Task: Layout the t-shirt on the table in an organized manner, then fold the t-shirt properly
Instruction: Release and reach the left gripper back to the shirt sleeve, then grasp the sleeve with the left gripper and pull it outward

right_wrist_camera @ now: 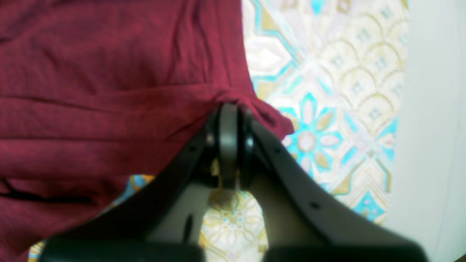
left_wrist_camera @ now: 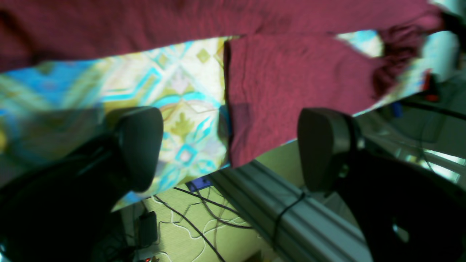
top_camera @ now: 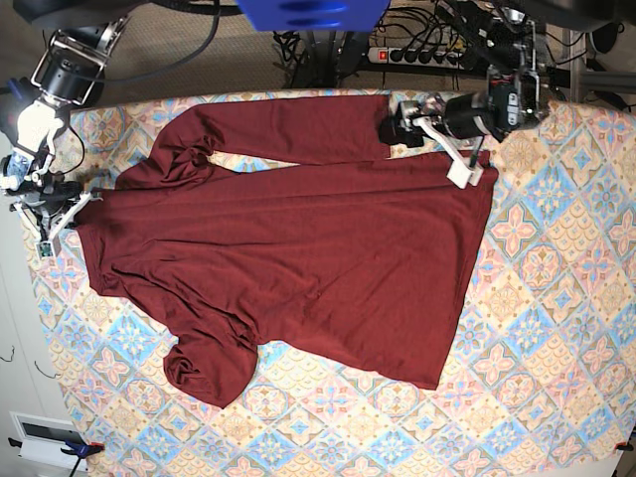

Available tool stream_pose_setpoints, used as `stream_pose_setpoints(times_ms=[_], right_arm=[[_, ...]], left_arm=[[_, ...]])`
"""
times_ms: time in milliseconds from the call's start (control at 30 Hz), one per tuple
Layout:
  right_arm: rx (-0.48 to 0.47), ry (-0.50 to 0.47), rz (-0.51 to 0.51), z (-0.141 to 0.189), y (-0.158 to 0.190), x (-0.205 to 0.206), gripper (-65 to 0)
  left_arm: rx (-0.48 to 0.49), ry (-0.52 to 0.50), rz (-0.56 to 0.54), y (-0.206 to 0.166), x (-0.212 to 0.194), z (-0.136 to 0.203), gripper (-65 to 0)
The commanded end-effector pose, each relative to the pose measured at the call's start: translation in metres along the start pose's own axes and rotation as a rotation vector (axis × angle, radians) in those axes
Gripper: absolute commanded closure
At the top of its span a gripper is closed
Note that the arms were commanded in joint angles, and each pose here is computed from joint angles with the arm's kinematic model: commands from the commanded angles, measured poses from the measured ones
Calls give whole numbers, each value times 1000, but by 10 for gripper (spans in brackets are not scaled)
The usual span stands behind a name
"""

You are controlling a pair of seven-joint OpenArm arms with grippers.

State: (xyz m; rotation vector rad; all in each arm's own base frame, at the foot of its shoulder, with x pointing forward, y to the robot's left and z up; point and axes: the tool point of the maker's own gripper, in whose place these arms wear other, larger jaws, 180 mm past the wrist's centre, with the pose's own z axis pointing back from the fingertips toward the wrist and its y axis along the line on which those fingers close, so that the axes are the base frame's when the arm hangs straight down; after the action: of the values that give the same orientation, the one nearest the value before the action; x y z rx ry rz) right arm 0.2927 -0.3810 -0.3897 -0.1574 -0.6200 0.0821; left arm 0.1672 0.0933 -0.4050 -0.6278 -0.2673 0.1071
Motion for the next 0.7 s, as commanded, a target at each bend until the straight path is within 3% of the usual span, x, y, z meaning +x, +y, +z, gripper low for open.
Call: stream_pose_setpoints(times_ms=[0, 167, 433, 500, 667], right_arm=[[-25, -58, 4, 7, -12, 20, 0], [-25, -57, 5, 7, -12, 19, 0], [-27, -57, 4, 8, -13, 19, 0], [-34, -59, -5, 9, -16, 18, 0], [-62, -70, -45, 15, -30, 16, 0]], left_arm=[[-8, -7, -18, -6, 2, -2, -521], [23, 88, -17, 0, -16, -30, -521], [-8, 197, -52, -13, -38, -53, -497], [-10, 226, -54, -13, -46, -57, -403], [-15, 243, -68, -14, -53, -56, -63]])
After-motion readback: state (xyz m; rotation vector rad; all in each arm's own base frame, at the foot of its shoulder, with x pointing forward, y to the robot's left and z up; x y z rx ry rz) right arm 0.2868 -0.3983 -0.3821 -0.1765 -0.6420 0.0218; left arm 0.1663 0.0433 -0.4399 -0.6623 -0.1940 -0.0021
